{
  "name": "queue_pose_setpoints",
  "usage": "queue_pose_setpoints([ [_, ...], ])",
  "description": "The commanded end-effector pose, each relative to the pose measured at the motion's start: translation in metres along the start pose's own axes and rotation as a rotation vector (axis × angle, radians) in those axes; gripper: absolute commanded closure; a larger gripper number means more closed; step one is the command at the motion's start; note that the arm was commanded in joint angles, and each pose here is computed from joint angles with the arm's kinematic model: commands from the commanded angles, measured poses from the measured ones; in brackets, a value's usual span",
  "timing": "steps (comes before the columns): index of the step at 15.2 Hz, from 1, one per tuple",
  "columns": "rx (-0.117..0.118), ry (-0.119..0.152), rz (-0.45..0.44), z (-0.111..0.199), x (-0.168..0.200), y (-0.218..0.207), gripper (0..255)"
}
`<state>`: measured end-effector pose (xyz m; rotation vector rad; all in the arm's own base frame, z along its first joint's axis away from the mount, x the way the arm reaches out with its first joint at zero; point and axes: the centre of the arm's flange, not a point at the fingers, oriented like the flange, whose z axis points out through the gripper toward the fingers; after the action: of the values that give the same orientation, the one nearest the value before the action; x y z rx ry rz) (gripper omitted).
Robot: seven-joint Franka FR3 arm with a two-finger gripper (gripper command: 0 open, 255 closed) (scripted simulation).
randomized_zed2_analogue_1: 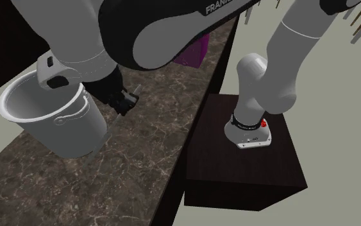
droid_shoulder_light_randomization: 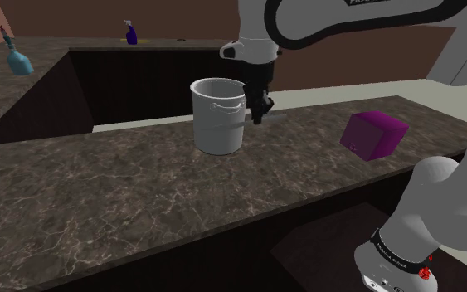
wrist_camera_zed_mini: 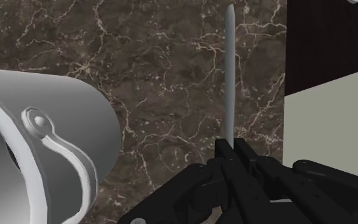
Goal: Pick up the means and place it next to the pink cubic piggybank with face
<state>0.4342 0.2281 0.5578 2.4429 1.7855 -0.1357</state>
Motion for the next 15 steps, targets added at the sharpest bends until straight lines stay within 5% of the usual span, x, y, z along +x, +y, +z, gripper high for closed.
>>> queue_pose_setpoints([
  [1, 0.000, 0.000, 0.000, -0.010, -0.002, 0.000, 255],
  [15, 0.000, 0.000, 0.000, 0.012, -0.171, -0.010, 255],
])
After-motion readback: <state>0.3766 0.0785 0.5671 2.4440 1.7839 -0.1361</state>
